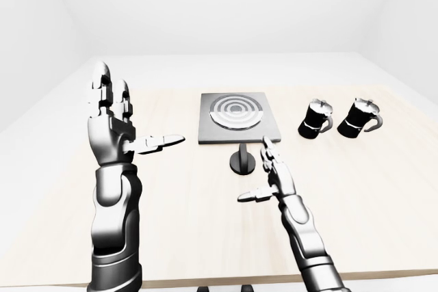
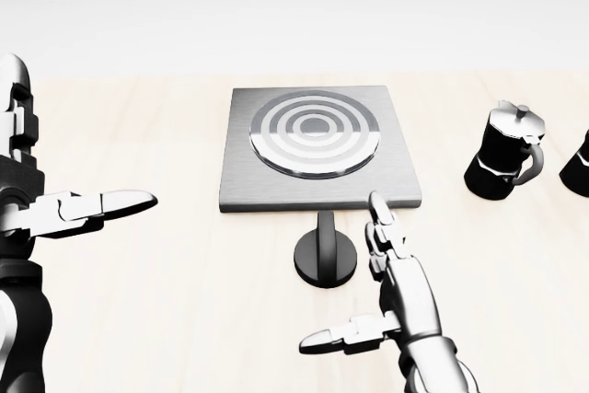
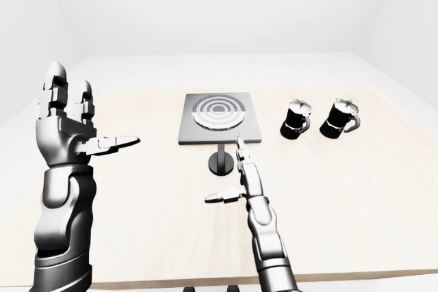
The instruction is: Turn off the stove.
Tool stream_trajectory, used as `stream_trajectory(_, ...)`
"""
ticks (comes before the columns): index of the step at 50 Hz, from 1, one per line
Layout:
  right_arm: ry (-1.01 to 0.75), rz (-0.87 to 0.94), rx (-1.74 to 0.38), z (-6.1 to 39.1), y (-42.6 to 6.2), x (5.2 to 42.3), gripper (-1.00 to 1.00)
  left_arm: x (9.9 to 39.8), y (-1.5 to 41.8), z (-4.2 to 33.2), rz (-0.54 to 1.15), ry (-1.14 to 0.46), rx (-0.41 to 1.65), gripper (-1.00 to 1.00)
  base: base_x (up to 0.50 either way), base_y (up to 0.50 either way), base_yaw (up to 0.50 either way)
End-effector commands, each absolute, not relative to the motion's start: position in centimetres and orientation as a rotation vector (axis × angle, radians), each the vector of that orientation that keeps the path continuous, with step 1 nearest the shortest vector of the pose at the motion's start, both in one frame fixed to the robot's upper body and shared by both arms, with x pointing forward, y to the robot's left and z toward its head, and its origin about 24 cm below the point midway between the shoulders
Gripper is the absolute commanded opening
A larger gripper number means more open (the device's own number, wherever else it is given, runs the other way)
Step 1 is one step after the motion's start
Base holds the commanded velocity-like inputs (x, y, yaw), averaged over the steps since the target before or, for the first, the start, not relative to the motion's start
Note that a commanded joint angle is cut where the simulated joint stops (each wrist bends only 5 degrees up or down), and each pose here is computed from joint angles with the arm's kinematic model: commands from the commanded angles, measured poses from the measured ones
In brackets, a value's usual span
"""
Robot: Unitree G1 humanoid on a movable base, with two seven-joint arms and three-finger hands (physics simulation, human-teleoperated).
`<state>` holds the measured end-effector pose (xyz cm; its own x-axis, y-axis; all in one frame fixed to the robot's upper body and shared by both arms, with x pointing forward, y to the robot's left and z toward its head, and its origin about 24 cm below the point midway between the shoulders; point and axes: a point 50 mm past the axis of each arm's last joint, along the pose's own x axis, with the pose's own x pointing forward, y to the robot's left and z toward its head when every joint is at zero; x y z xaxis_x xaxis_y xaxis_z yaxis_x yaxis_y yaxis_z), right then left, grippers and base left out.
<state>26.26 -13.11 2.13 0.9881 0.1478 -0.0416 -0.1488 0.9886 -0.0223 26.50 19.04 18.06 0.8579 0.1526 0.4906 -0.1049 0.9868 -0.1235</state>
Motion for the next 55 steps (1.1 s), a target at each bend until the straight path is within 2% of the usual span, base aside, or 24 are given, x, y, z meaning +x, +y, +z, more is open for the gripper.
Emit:
stream_trajectory(1,0.071,0.156,-0.027,1.4,-12.9,26.0,1.00,26.5,19.1,18.1,0.137,-0.524,-0.092,0.96,0.00,0.00,0.00)
stream_trajectory(55,0.124,0.195,-0.034,0.2,-12.1,25.9,1.00,26.2,19.4,18.3,0.144,-0.537,-0.090,0.96,0.00,0.00,0.00)
